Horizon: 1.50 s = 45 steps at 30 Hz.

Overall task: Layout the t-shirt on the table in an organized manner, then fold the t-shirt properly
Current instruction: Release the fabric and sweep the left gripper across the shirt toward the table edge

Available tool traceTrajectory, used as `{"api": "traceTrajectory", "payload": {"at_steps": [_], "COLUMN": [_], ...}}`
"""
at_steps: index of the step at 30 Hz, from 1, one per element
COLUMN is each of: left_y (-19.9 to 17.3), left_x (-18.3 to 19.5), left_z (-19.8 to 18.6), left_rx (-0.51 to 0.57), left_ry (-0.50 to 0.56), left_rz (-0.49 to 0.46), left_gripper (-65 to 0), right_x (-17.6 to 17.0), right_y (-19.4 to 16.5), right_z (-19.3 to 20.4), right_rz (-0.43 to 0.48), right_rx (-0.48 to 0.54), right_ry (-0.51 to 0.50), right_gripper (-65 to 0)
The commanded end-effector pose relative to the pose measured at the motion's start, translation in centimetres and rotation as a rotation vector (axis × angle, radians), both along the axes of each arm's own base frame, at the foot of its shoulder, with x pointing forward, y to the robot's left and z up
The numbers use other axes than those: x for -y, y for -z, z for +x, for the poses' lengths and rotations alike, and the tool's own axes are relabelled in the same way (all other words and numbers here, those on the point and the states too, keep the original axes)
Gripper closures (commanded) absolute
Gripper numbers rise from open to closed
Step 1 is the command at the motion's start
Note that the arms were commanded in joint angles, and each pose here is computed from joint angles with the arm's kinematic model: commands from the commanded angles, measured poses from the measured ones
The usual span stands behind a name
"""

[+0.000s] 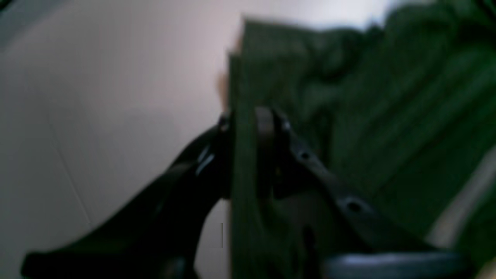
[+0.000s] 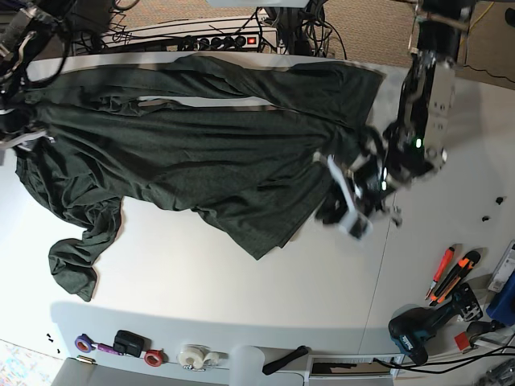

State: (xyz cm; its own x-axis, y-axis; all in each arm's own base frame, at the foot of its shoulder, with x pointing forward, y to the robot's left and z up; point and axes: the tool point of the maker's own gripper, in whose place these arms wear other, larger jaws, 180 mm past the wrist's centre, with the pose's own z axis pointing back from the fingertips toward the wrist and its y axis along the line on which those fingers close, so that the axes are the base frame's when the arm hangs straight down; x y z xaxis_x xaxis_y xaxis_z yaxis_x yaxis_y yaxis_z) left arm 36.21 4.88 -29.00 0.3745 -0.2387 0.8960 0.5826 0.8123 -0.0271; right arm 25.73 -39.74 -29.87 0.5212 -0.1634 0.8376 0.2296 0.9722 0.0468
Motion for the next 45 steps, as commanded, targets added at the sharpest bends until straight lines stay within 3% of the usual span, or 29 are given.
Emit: {"api": "traceTrajectory", "payload": {"at_steps": [1, 5, 9, 14, 19, 25, 32, 40, 45], "left_y": [-1.6, -0.3, 1.8, 1.5, 1.4, 2.2, 4.4, 5.0, 4.9], "left_x": [0.5, 1.8, 3.3, 4.1, 3.6, 4.4, 8.2, 12.1, 12.9], "left_z": [1.3, 4.1, 6.3, 8.8, 11.0, 13.2, 13.5, 12.2, 12.0], "left_rx": [0.047, -0.009, -0.093, -0.122, -0.141, -0.256, -0.387, -0.412, -0.416], "left_ry": [0.001, 0.003, 0.025, 0.040, 0.032, -0.002, -0.007, 0.043, 0.056], "left_rz": [-0.033, -0.071, -0.094, -0.151, -0.150, -0.236, -0.299, -0.298, -0.303], "left_gripper": [-10.6, -10.6, -10.6, -11.0, -25.6, -26.2, -26.2, -26.2, -25.2], "right_x": [-0.7, -5.4, -11.6, -19.5, -23.8, -24.8, -23.6, -22.5, -21.7], "right_y": [-1.9, -1.9, -0.9, 1.3, 4.1, 6.0, 7.5, 9.9, 13.3], "right_z": [1.3, 3.4, 6.4, 8.8, 8.4, 8.1, 7.0, 4.8, 3.3], "right_rz": [0.000, 0.133, 0.216, 0.176, 0.105, 0.022, -0.016, -0.041, -0.006], "right_rx": [0.083, 0.187, 0.199, 0.101, -0.020, -0.100, -0.161, -0.253, -0.355], "right_ry": [-0.047, -0.146, -0.273, -0.474, -0.572, -0.574, -0.517, -0.477, -0.450], "right_gripper": [-23.6, -23.6, -23.6, -23.6, -23.6, -23.6, -23.4, -22.3, -22.3]}}
